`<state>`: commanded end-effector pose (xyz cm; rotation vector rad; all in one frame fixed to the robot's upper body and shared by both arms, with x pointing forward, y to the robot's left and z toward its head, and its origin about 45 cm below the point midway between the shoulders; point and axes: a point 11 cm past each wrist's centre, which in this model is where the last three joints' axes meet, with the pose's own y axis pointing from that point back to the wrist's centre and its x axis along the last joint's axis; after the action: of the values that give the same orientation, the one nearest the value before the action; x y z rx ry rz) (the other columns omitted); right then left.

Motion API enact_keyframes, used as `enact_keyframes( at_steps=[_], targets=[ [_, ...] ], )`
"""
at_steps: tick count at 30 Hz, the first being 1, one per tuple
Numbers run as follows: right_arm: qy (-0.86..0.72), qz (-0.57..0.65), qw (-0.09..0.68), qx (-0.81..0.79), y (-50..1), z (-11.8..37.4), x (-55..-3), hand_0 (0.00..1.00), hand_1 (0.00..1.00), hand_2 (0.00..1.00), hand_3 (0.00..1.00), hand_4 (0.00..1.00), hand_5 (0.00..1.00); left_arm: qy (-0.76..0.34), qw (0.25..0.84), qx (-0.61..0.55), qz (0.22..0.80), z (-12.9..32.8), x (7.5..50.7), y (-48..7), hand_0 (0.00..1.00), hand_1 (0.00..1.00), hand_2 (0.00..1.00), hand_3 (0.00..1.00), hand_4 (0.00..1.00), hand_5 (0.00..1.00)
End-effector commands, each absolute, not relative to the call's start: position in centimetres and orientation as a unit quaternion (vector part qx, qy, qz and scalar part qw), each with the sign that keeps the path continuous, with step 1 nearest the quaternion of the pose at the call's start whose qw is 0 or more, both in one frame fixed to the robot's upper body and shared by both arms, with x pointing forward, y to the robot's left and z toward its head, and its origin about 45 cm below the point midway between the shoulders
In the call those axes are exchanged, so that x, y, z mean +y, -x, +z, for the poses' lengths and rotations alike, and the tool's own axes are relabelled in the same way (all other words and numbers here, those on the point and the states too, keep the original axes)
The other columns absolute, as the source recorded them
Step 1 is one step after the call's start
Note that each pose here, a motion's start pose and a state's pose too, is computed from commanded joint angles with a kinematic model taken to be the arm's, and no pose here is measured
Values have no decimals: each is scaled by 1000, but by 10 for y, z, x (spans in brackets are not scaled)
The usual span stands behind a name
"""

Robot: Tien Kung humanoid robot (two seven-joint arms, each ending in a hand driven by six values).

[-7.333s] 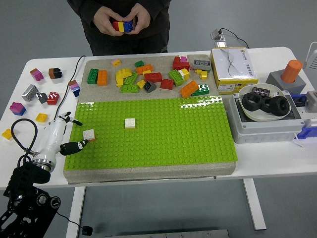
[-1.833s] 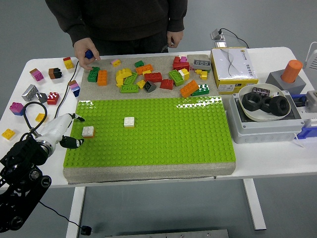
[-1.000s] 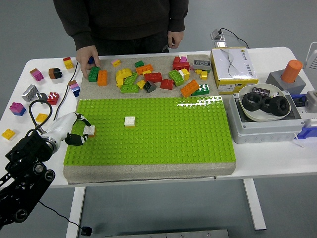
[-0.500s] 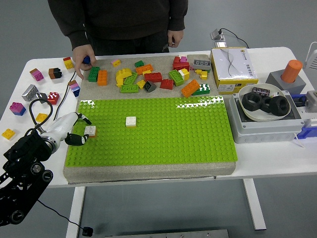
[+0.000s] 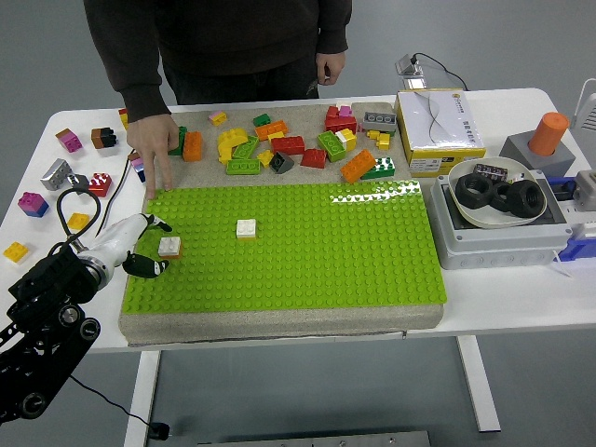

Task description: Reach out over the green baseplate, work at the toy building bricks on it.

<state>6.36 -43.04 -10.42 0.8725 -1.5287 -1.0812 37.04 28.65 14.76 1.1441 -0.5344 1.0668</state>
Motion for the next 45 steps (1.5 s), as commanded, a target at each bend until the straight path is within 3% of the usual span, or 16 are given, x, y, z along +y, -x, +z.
enact_keyframes(
  at_steps=[2, 3, 9, 10, 15, 16, 21, 22, 27, 28, 45],
  targets=[
    [-363, -449, 512, -636, -64, -104, -430, 591, 597, 642, 644, 623, 817, -510, 678, -235, 475, 146, 287, -371, 998, 925, 920, 699, 673, 21],
    [-363, -449, 512, -636, -64, -104, -430, 592, 597, 642, 644, 624, 815, -510, 678, -233, 475, 145, 287, -371, 998, 923, 914, 626, 607, 3],
    [-363, -449, 513, -636, -64, -104, -431, 592, 597, 642, 644, 624, 815, -509, 680, -228, 476, 143, 287, -371, 998, 923, 914, 626, 607, 3],
    [-363, -449, 513, -636, -63, -104, -431, 591, 597, 641, 644, 624, 815, -509, 681, -226, 475, 143, 287, -371, 998, 914, 897, 556, 577, 2],
    [-362, -449, 514, -635, -62, -104, -431, 591, 597, 641, 644, 624, 815, -505, 686, -220, 475, 143, 286, -371, 998, 914, 897, 556, 577, 2],
    [-362, -449, 514, -635, -62, -104, -431, 591, 597, 639, 643, 624, 813, -503, 688, -219, 476, 143, 285, -371, 998, 908, 867, 494, 622, 35],
    [-361, -448, 514, -636, -62, -104, -431, 591, 597, 639, 643, 624, 813, -497, 691, -212, 480, 143, 286, -372, 998, 908, 867, 494, 622, 35],
    [-361, -448, 514, -636, -62, -104, -431, 590, 597, 638, 643, 624, 812, -497, 691, -211, 480, 143, 286, -372, 996, 895, 849, 461, 706, 2],
    [-361, -448, 513, -637, -62, -104, -432, 590, 597, 638, 643, 624, 812, -493, 693, -208, 483, 142, 285, -372, 996, 895, 849, 461, 706, 2],
    [-361, -448, 513, -637, -62, -104, -432, 590, 597, 638, 642, 623, 810, -493, 693, -208, 483, 142, 285, -372, 996, 892, 845, 449, 775, 2],
    [-360, -448, 512, -639, -62, -104, -432, 589, 596, 637, 641, 623, 808, -486, 694, -208, 489, 140, 284, -372, 994, 892, 844, 447, 836, 2]
  ],
)
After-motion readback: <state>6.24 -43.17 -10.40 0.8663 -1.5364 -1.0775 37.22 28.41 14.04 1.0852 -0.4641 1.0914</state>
